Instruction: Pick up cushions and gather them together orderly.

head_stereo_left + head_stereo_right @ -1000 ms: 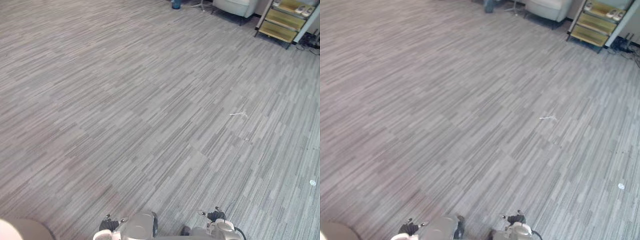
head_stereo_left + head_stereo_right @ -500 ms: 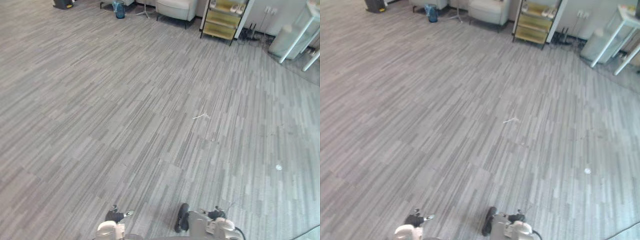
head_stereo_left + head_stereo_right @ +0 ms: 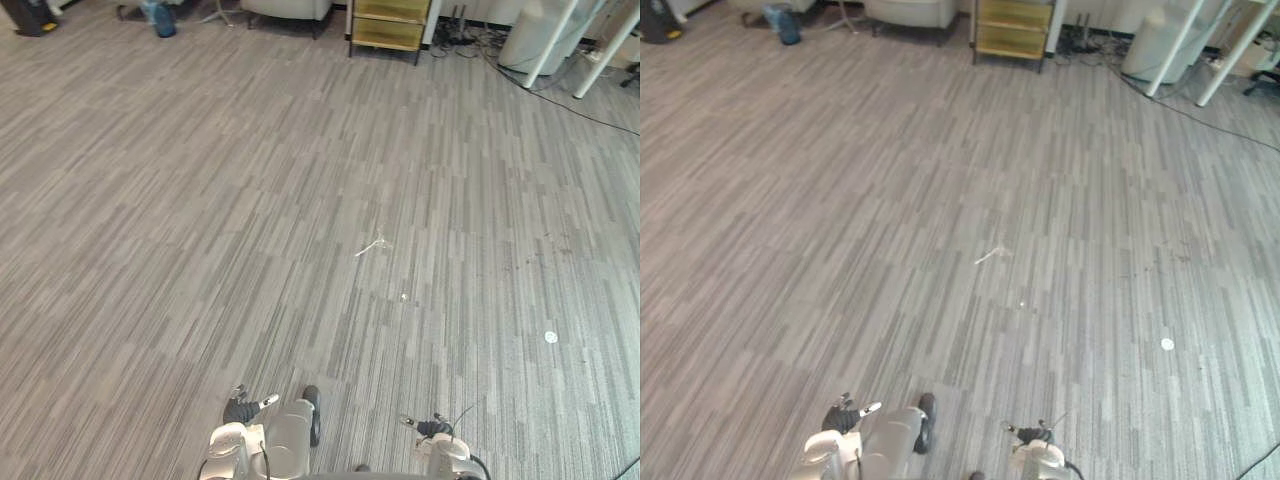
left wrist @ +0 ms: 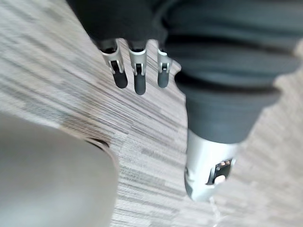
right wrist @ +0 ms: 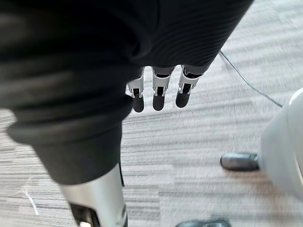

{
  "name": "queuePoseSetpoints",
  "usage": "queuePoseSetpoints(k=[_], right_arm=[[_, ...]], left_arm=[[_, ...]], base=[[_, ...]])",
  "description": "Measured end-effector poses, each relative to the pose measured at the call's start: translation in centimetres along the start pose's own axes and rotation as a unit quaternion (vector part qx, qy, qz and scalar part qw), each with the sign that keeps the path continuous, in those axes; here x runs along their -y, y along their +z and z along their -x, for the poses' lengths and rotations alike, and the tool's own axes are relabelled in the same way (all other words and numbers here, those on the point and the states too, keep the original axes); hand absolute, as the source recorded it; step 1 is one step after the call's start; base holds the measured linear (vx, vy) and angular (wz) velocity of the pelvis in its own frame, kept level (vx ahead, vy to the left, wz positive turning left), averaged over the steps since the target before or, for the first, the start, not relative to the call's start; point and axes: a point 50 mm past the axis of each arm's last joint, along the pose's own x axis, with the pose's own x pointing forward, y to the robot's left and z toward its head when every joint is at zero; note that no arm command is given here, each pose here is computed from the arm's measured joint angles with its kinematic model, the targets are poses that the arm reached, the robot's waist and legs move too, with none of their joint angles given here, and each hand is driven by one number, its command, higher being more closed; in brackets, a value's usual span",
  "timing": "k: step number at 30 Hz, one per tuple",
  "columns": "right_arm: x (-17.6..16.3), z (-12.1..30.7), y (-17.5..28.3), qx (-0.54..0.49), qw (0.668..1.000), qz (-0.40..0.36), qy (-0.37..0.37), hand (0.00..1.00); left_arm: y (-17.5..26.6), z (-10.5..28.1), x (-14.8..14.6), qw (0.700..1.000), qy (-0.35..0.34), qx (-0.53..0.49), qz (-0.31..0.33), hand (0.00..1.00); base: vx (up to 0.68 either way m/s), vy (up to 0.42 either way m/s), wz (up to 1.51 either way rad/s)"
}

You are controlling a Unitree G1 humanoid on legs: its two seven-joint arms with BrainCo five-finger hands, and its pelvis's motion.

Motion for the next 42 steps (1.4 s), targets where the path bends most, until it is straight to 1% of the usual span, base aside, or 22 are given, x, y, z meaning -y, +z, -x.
queuePoseSetpoints(k=[2,5,8,10,17,20,21,23,26,29,31,34,37,40,41,42], right_arm=[[0.3,0.1,-0.6,-0.005,1.000,0.001,-0.004,0.00],[1.1,0.3,-0.9,0.003,1.000,-0.002,-0.008,0.00],[1.3,0.3,-0.5,0.016,1.000,0.000,-0.009,0.00],[1.3,0.3,0.3,0.032,0.999,-0.013,-0.009,0.00],[2.3,-0.1,0.3,0.021,1.000,-0.016,-0.015,0.00],[3.3,-0.4,1.3,0.032,0.999,-0.007,-0.025,0.00],[3.2,-0.4,1.8,0.042,0.999,0.009,-0.021,0.00],[2.7,-0.4,1.7,0.039,0.999,0.010,-0.017,0.00],[0.5,-0.2,1.1,0.021,1.000,0.009,0.009,0.00],[0.0,-0.3,2.1,0.032,0.999,0.005,0.014,0.00],[0.3,-0.3,2.2,0.034,0.999,0.009,0.009,0.00],[-1.3,0.0,2.1,0.035,0.999,0.016,0.027,0.00],[-0.8,0.0,1.3,0.027,0.999,0.017,0.021,0.00],[-0.2,0.3,-0.6,0.005,0.999,0.027,0.021,0.00],[0.2,0.4,-1.2,0.000,0.999,0.029,0.020,0.00],[0.3,0.4,-0.8,0.010,0.999,0.031,0.018,0.00]], left_arm=[[-0.1,0.0,0.0,1.000,-0.001,-0.003,-0.003,0.00],[-0.5,-0.1,-0.2,0.999,-0.010,-0.018,-0.033,0.00],[-0.4,-0.2,0.1,0.999,-0.013,-0.022,-0.032,0.00],[-0.1,-0.3,0.3,0.999,-0.015,-0.020,-0.032,0.00],[-2.2,0.1,0.1,0.997,-0.014,-0.056,-0.043,0.00],[-3.1,0.5,0.6,0.997,-0.013,-0.072,-0.020,0.00],[-3.3,0.6,0.6,0.997,-0.006,-0.075,0.001,0.00],[-2.9,0.5,0.5,0.998,-0.006,-0.068,-0.003,0.00],[-0.6,0.0,0.1,0.999,-0.011,-0.022,-0.030,0.00],[0.2,-0.1,0.7,1.000,-0.016,-0.002,-0.024,0.00],[0.4,0.0,1.0,1.000,-0.019,0.005,-0.017,0.00],[0.7,-0.2,0.7,1.000,-0.015,0.012,-0.015,0.00],[0.2,0.0,0.6,1.000,-0.016,0.005,-0.021,0.00],[-0.1,-0.2,0.1,0.997,-0.031,-0.011,-0.072,0.00],[-0.4,-0.2,0.0,0.997,-0.029,-0.019,-0.074,0.00],[-0.6,-0.1,0.0,0.996,-0.029,-0.023,-0.076,0.00]], base=[[0.49,0.141,-0.40],[0.51,0.127,-0.15],[0.53,0.051,0.08],[0.52,-0.003,0.27],[0.58,-0.143,0.49],[0.73,-0.276,0.43],[0.65,-0.213,0.09],[0.57,-0.143,-0.05],[0.63,-0.131,0.04],[0.57,0.031,-0.23],[0.60,0.174,-0.45],[0.61,0.178,-0.17],[0.50,0.201,0.01],[0.49,0.136,0.27],[0.44,0.075,0.13],[0.41,0.059,0.04]])
